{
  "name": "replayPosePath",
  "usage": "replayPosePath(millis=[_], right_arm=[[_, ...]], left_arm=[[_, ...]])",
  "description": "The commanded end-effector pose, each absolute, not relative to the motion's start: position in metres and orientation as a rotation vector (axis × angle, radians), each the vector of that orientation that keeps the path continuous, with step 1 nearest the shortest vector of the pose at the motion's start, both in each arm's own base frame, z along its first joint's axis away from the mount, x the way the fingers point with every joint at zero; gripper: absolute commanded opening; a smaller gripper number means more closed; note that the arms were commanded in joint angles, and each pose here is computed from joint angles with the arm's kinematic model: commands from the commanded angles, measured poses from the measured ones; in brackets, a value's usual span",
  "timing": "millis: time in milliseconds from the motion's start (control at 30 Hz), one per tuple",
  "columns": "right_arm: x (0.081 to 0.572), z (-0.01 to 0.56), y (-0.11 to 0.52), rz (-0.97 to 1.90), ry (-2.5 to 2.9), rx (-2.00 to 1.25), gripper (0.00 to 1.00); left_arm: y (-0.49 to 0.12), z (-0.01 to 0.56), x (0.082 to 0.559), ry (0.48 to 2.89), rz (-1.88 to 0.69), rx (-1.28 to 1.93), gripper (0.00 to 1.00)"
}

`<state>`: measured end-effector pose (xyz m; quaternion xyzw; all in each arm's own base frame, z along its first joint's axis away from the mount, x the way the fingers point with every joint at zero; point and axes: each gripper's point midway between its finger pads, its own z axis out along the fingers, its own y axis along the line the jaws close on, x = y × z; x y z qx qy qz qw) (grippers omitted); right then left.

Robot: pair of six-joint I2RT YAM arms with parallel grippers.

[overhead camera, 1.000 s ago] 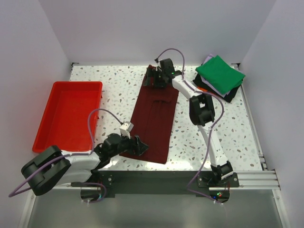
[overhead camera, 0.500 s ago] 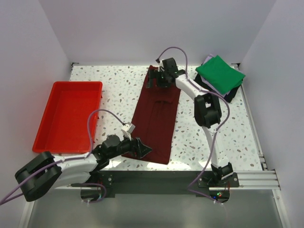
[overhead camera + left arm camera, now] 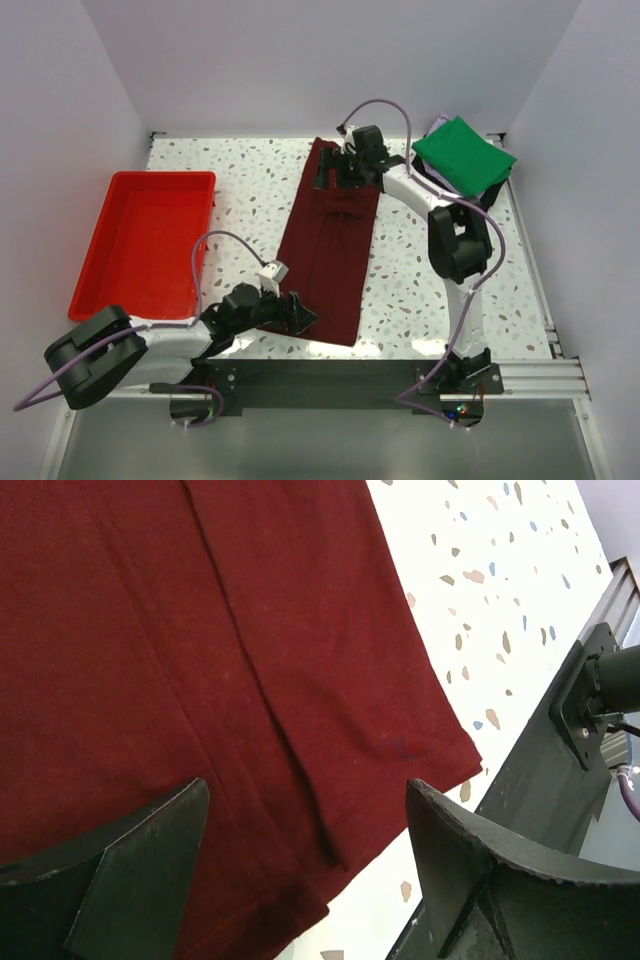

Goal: Fold and stack the t-shirts
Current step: Fold the tshirt

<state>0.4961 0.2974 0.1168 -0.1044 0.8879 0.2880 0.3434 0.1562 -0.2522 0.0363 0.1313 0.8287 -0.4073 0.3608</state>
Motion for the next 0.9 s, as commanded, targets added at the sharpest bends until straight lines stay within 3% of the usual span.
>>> replayPosePath(millis=[0,533,867], right_arm=[[0.500,0.102,0.301,0.773,2.323,-0.265,0.97],[0.528,0.023,0.260,0.664,2.480,-0.117,0.97],[0.545,0.024,0.257,0.684,2.461,-0.120,0.97]], left_arm=[[-0.258,0.040,0.155,2.100,-1.089,0.342,0.85],[-0.278,0.033,0.131,2.118,-1.200,0.377,0.84],[-0.299,0.039,0.128,2.084,-1.264,0.401,0.84]])
